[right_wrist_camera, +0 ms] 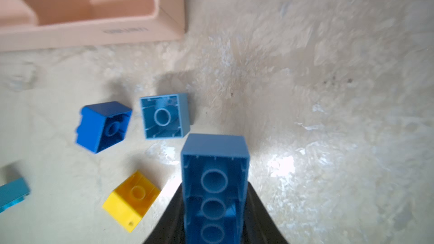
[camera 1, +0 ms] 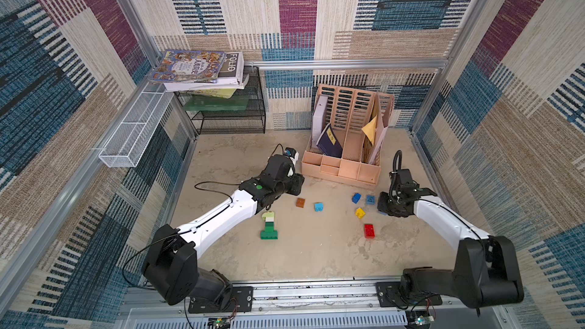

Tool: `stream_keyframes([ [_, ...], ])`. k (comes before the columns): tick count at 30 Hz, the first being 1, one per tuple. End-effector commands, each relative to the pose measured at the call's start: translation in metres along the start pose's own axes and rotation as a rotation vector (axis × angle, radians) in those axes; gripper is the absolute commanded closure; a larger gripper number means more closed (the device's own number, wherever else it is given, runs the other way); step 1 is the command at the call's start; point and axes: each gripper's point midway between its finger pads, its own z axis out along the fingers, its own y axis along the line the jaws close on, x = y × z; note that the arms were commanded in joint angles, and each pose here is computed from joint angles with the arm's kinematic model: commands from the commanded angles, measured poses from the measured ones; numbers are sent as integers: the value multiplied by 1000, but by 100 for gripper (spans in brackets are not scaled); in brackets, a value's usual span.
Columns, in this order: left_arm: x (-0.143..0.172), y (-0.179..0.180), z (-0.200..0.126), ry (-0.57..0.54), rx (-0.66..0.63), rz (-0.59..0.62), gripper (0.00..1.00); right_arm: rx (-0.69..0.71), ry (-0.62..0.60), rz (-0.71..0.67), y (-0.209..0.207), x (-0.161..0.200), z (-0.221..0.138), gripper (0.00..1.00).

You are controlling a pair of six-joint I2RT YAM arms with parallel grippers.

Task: Assemble the number 1 with lego
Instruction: Pick up the lego brick from the center of the board.

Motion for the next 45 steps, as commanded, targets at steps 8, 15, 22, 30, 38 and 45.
stream_keyframes([
  [8,-41,-32,-28,-136,180,-5,49,-684,-508,-507,151,-24,-145,67],
  [15,-55,-79,-70,-204,487,23,49,-933,-567,-906,234,15,-189,66],
  [22,-50,-86,-113,-308,611,31,45,-1125,-540,-1042,263,24,-217,68],
  [30,-55,-114,-158,-368,832,50,41,-1301,-531,-1104,272,19,-258,71],
  [38,-73,-132,-190,-474,972,104,38,-1401,-533,-1148,275,14,-285,72],
  [45,-80,-138,-196,-505,1009,140,37,-1510,-494,-1175,284,25,-300,75],
])
